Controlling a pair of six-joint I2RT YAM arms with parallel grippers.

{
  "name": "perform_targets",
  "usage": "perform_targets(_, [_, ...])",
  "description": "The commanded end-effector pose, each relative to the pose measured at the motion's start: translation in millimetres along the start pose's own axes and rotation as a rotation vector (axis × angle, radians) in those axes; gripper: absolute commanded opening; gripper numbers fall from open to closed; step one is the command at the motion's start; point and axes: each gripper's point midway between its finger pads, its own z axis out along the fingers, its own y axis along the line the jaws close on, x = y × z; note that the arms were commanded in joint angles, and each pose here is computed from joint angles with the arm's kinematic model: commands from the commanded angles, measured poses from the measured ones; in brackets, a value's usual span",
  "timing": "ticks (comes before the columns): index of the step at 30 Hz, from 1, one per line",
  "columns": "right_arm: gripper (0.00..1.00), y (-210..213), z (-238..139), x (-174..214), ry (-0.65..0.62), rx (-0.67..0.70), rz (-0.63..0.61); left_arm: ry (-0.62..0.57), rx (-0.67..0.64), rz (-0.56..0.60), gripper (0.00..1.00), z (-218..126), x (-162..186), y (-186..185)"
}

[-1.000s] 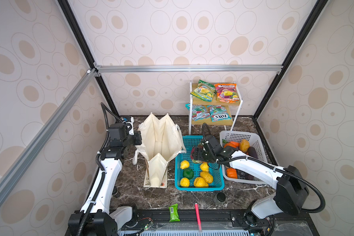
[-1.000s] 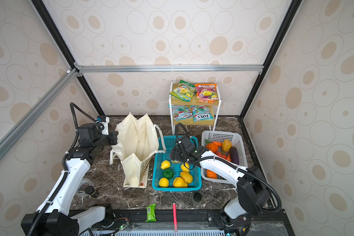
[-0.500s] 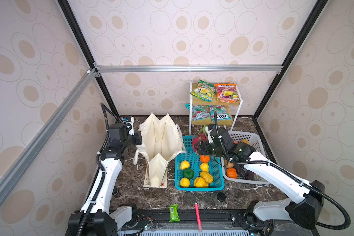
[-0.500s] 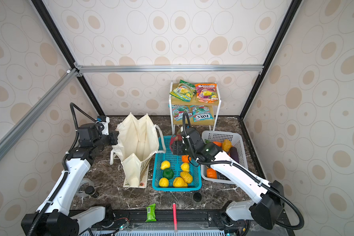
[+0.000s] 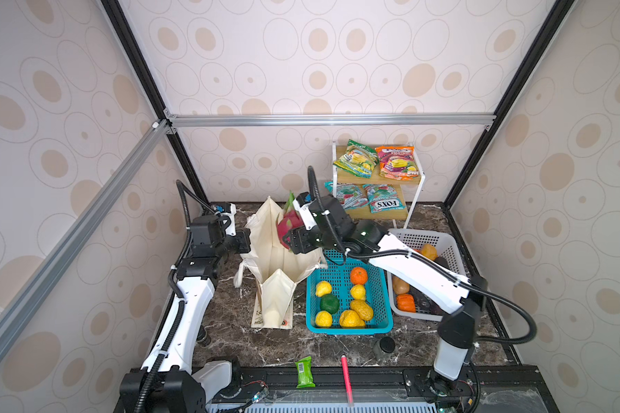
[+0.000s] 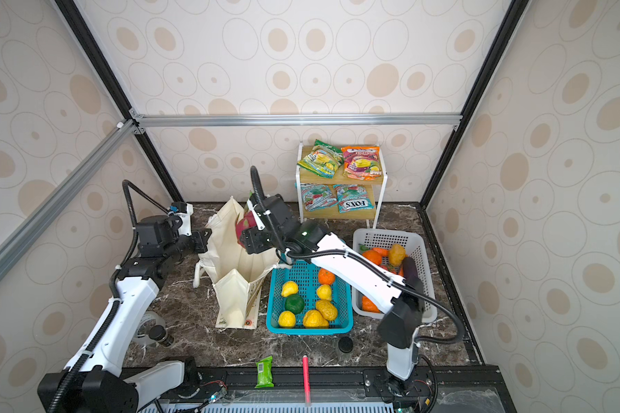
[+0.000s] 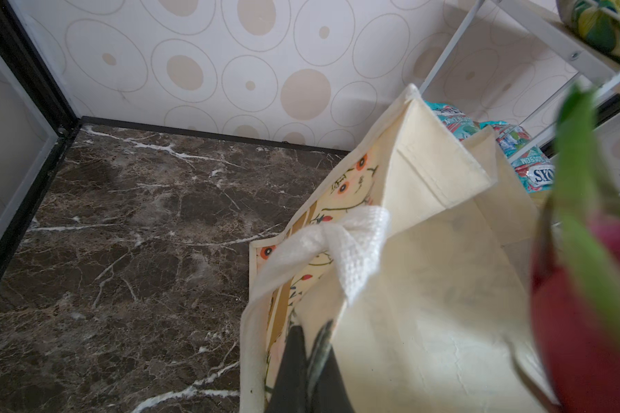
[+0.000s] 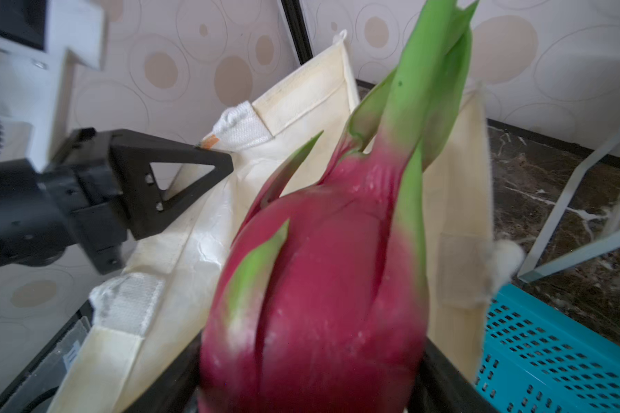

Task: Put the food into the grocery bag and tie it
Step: 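Lift the dragon fruit with the right gripper and carry it into the tote bag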

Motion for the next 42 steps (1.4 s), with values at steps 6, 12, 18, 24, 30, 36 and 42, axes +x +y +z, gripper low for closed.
perform_targets(6, [0.62, 14, 66, 45, 0.157, 0.039, -0.080, -0.045, 0.046, 0.000, 0.00, -1, -17, -9])
perform_targets(12, [0.61, -33, 108, 76, 0.231, 0.296, -0.117, -0.047, 0.046, 0.000, 0.00, -1, -18, -9])
perform_targets(18, [0.63, -43, 133, 105, 0.295, 0.314, -0.118, -0.044, 0.042, 0.000, 0.00, -1, -17, -8])
perform_targets(24, [0.63, -50, 157, 138, 0.382, 0.324, -0.091, -0.056, 0.024, 0.004, 0.00, -4, -20, -6])
perform_targets(30, [0.63, -59, 175, 173, 0.481, 0.299, 0.010, -0.032, 0.007, -0.007, 0.00, 0, -16, -2])
perform_targets(36, [0.65, -67, 185, 194, 0.530, 0.302, 0.039, -0.031, 0.005, -0.003, 0.00, 1, -13, -1])
perform_targets(42, [0.68, -74, 186, 208, 0.572, 0.323, 0.062, -0.043, 0.000, 0.006, 0.00, -1, -13, 0])
